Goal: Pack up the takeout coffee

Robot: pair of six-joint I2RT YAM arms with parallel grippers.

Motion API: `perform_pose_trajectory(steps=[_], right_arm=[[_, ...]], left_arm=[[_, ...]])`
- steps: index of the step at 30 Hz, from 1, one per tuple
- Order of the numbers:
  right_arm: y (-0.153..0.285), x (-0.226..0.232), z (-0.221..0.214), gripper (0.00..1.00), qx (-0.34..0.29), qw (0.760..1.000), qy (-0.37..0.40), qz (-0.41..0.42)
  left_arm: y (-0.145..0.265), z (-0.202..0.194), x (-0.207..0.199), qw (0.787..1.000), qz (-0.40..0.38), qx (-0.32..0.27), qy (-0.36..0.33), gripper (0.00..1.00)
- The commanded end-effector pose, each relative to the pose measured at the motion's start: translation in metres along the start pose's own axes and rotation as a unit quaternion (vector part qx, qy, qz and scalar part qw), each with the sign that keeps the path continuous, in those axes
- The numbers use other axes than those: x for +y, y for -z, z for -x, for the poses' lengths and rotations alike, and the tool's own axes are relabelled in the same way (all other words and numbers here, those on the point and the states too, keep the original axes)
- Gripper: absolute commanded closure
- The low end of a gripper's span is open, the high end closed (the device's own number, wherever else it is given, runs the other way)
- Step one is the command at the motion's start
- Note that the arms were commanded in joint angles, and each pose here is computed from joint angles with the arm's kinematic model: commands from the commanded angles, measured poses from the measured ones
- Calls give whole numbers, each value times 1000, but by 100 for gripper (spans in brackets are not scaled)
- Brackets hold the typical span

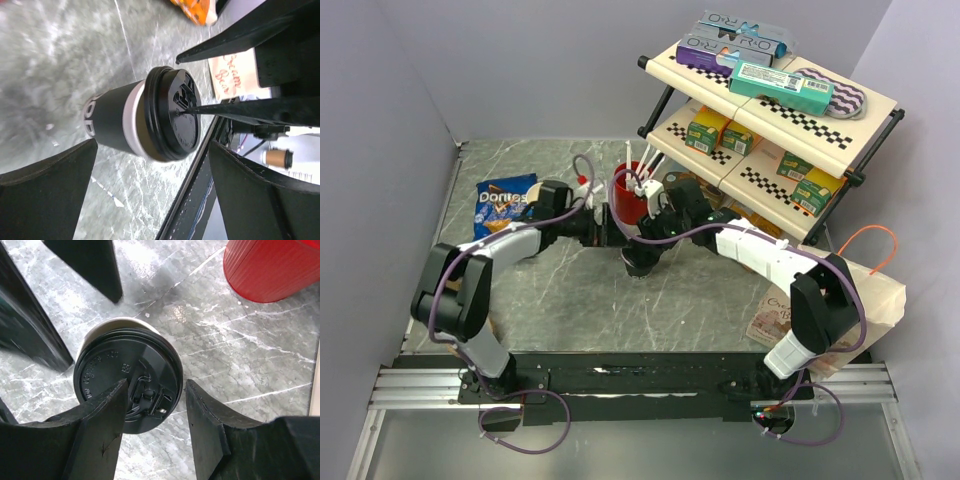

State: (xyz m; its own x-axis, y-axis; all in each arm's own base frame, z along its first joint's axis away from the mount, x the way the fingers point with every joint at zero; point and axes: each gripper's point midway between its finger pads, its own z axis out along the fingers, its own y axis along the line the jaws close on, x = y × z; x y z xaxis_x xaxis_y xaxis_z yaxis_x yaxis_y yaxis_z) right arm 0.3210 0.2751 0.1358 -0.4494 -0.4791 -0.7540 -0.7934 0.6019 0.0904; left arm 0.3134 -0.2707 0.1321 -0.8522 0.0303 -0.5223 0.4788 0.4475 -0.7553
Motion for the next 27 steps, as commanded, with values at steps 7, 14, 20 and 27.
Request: perform_pose_trajectory(steps=[7, 14, 20, 27], right_arm=[[-2, 1, 17, 44, -9, 999, 31, -3], [-3, 8, 21, 43, -11, 997, 70, -11], [-7, 16, 26, 43, -13, 995, 96, -9], [-11, 19, 33, 42, -21, 992, 123, -16]], left_arm=[[51, 4, 38, 987, 99, -90, 91, 2], [33, 0, 62, 982, 118, -64, 132, 7], [15, -6, 63, 984, 101, -38, 145, 7], [3, -12, 53, 987, 77, -28, 138, 7]])
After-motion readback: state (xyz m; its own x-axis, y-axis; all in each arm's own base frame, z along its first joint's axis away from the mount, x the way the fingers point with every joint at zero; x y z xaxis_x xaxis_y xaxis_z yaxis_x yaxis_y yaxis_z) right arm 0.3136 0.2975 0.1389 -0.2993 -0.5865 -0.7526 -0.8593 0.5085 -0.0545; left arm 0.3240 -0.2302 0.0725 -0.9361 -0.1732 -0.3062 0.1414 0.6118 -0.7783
